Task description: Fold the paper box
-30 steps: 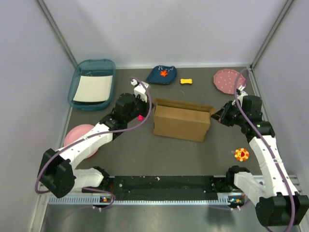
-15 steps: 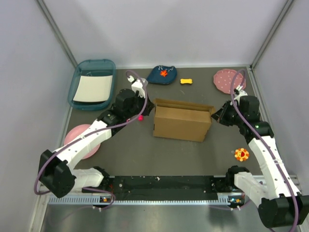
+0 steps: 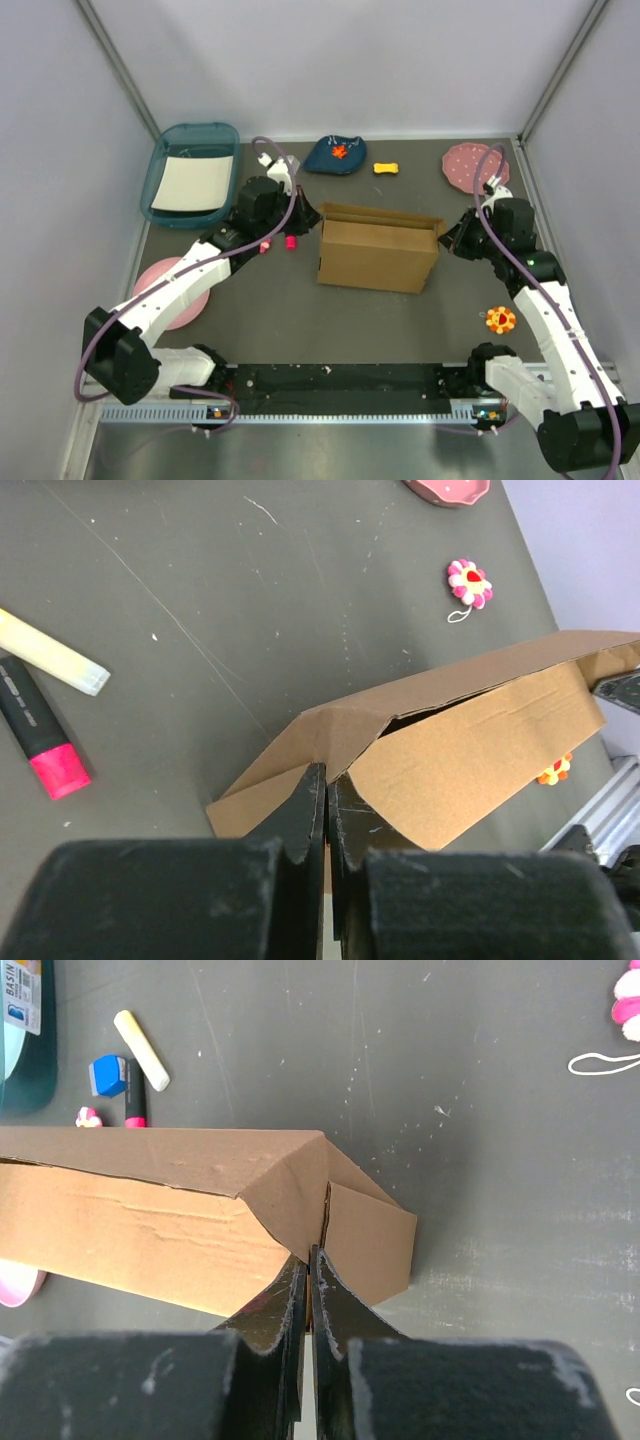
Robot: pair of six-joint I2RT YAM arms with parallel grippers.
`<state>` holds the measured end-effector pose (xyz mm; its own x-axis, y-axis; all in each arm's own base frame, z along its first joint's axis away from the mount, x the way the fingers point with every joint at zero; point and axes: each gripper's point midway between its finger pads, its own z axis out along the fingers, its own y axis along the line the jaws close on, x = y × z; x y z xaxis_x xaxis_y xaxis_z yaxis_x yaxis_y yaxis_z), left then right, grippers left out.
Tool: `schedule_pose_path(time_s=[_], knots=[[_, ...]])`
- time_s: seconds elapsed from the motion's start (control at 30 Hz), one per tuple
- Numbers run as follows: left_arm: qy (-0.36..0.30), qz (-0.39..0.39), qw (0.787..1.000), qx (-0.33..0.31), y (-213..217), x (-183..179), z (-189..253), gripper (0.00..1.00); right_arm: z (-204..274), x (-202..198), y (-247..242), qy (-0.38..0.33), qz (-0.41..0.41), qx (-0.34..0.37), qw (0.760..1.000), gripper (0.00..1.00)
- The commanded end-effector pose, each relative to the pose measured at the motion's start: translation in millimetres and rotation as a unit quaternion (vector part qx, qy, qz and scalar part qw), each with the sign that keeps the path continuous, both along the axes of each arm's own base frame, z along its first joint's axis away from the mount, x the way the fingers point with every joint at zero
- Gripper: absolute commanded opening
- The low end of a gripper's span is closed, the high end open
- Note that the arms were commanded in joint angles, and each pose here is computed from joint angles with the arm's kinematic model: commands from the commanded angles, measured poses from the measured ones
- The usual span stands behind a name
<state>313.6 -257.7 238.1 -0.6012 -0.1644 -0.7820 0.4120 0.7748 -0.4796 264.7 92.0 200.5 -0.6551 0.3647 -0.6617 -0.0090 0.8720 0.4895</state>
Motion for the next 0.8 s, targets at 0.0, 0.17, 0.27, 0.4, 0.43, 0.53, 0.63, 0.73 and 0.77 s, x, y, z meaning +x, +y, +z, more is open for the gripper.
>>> schedule_pose_path(time_s=[0.0,0.17,0.27,0.4,0.43,0.53,0.63,0.73,0.77], knots=[[-0.003,-0.01,0.997,-0.082,-12,1,38,0.0,-21,-12,-6,0.036,-0.003,-0.032,0.999,0.0],[0.018,-0.013,0.993,-0.12,-14,-3,39,0.0,-21,-12,-6,0.036,-0.005,-0.032,0.999,0.0],[0.018,-0.026,0.99,-0.139,-19,-7,42,0.0,-22,-13,-6,0.038,-0.003,-0.032,0.999,0.0],[0.024,-0.029,0.989,-0.14,-19,-10,38,0.0,-21,-13,-5,0.037,-0.003,-0.031,0.999,0.0],[0.026,-0.03,0.99,-0.138,-19,-11,36,0.0,-22,-13,-6,0.038,-0.002,-0.032,0.999,0.0],[0.03,-0.028,0.99,-0.134,-17,-12,29,0.0,-22,-13,-6,0.038,-0.002,-0.032,0.999,0.0],[0.028,-0.029,0.992,-0.121,-16,-14,21,0.0,-22,-13,-5,0.038,-0.002,-0.031,0.999,0.0],[0.016,-0.022,0.995,-0.092,-14,-15,10,0.0,-21,-13,-5,0.037,-0.001,-0.029,0.999,0.0],[0.012,-0.02,0.996,-0.085,-12,-16,7,0.0,-20,-13,-5,0.036,-0.002,-0.028,0.999,0.0]])
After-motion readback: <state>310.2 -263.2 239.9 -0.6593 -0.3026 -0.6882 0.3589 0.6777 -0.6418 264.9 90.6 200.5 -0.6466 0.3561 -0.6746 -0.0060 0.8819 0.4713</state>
